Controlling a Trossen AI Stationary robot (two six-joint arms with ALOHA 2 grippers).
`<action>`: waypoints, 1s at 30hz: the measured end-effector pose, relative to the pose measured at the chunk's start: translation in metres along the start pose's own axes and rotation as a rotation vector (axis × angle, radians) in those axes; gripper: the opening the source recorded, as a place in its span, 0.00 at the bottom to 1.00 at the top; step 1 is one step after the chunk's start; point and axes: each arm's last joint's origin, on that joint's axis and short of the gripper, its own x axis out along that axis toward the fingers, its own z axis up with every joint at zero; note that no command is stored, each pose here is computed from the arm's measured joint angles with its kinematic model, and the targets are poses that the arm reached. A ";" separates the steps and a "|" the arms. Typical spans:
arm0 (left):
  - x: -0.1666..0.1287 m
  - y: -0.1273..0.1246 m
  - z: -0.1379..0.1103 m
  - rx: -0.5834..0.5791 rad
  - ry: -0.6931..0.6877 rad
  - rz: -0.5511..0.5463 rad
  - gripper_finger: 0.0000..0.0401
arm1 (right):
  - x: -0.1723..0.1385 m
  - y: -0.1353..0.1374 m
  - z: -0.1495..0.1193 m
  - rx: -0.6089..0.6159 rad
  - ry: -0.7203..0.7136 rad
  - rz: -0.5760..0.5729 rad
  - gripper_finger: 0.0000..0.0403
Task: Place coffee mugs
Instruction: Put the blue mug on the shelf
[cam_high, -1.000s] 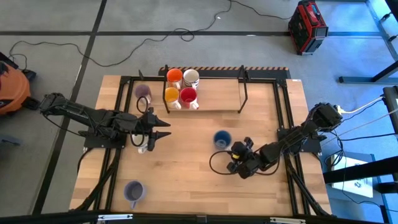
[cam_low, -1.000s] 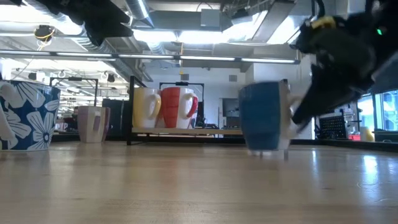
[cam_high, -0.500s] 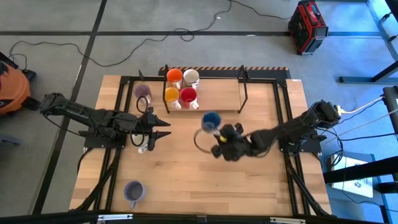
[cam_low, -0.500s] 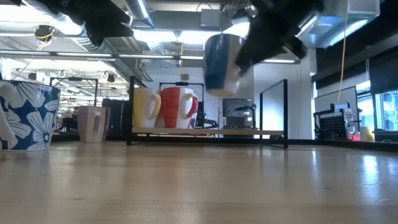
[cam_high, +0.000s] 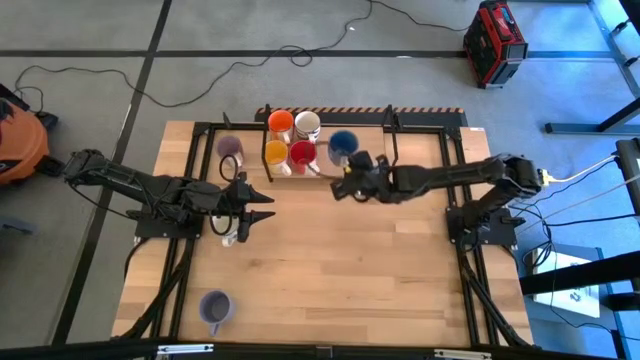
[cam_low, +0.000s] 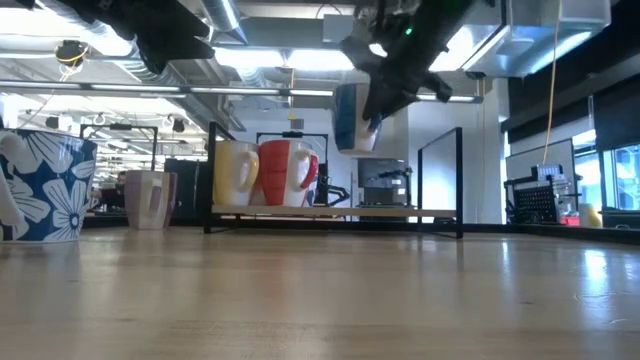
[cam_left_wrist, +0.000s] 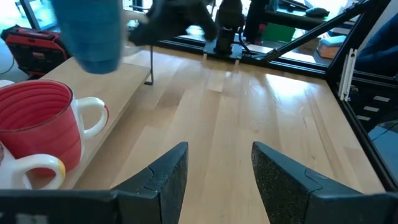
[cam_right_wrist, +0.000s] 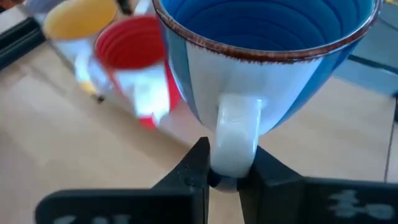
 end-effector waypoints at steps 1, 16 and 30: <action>0.000 0.000 0.000 0.000 0.000 0.000 0.43 | 0.004 -0.002 0.004 0.000 -0.004 0.000 0.09; 0.000 0.000 0.000 0.024 -0.003 -0.001 0.43 | 0.068 -0.023 0.018 0.015 0.004 -0.038 0.09; 0.000 0.000 0.000 0.024 -0.008 0.017 0.43 | 0.099 -0.035 0.013 0.032 0.058 -0.073 0.09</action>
